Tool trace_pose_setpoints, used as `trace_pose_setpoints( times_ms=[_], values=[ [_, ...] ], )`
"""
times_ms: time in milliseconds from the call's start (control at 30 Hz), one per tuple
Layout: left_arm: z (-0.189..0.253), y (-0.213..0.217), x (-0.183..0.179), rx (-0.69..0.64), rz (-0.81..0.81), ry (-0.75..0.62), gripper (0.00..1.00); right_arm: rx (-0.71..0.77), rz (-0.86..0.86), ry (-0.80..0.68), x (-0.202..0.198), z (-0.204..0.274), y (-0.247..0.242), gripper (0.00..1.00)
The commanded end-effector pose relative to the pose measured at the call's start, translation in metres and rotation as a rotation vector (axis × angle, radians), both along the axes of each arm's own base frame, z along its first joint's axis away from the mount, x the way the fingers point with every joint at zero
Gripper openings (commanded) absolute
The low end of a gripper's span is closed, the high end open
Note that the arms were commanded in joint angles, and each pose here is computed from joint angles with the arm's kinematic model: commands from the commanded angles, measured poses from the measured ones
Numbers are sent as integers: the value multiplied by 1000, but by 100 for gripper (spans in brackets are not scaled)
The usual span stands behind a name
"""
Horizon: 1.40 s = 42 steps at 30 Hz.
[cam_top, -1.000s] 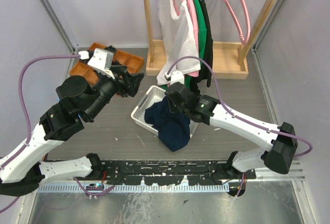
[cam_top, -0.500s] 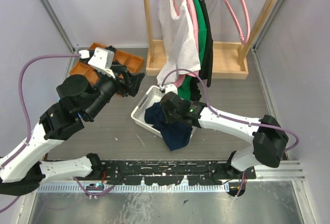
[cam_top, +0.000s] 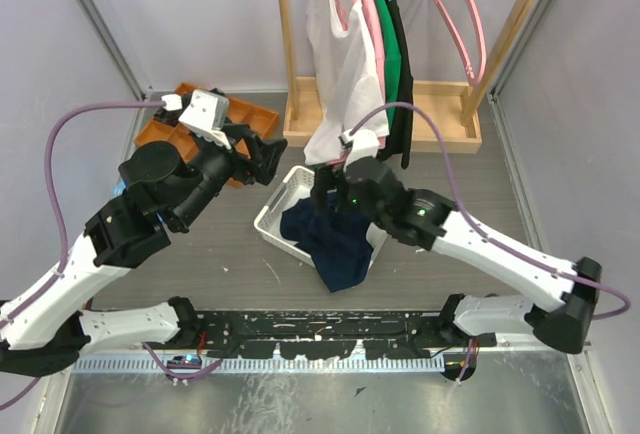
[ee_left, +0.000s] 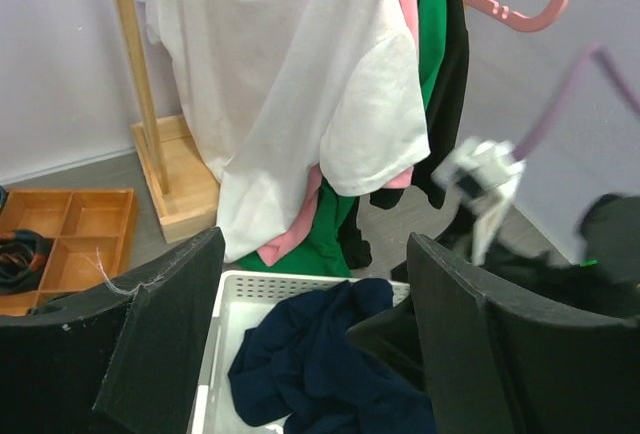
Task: Remove the t-shirt from the hanger
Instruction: Place the T-shirt in the bin, then pick up the hanger from the clothesline.
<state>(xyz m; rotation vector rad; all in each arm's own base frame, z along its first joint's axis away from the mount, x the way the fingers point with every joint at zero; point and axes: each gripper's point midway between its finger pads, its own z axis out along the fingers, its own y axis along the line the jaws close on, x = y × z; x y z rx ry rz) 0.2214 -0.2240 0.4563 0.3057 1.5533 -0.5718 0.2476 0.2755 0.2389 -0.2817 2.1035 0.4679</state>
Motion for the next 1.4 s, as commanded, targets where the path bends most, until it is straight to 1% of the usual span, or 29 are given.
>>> trace_pose_setpoints(
  times_ms=[0, 100, 200, 400, 433, 467, 533, 633, 767, 900, 1100, 1233, 1367],
  values=[
    [14, -7, 2, -46, -8, -35, 82, 128, -70, -164, 0, 82, -26, 100],
    [16, -12, 5, -62, -9, -54, 83, 194, -114, -226, -5, 114, -46, 100],
    [19, -16, 9, -66, -4, -68, 84, 245, -202, -263, -7, 141, -72, 100],
    [20, -32, 15, -73, -22, -74, 85, 267, -265, -306, -17, 177, -103, 100],
    [19, -35, 16, -77, -27, -70, 86, 270, -271, -319, -18, 182, -108, 100],
    [20, -37, 16, -84, -31, -69, 91, 277, -280, -333, -19, 186, -113, 100],
    [21, -40, 17, -107, -34, -64, 95, 287, -260, -372, -24, 195, -119, 100],
    [17, -46, 20, -120, -36, -58, 96, 291, -225, -408, -32, 202, -127, 100],
    [12, -52, 25, -105, -28, -46, 97, 260, -305, -408, -33, 203, -148, 100],
    [15, -51, 30, -116, -3, -75, 97, 248, -338, -450, -32, 206, -159, 100],
    [28, -55, 31, -136, -14, -91, 98, 306, -402, -506, -32, 229, -174, 100],
    [30, -62, 29, -175, -39, -77, 97, 313, -423, -507, -35, 239, -183, 100],
    [28, -68, 29, -198, -52, -53, 97, 355, -479, -481, -38, 243, -193, 100]
  ],
)
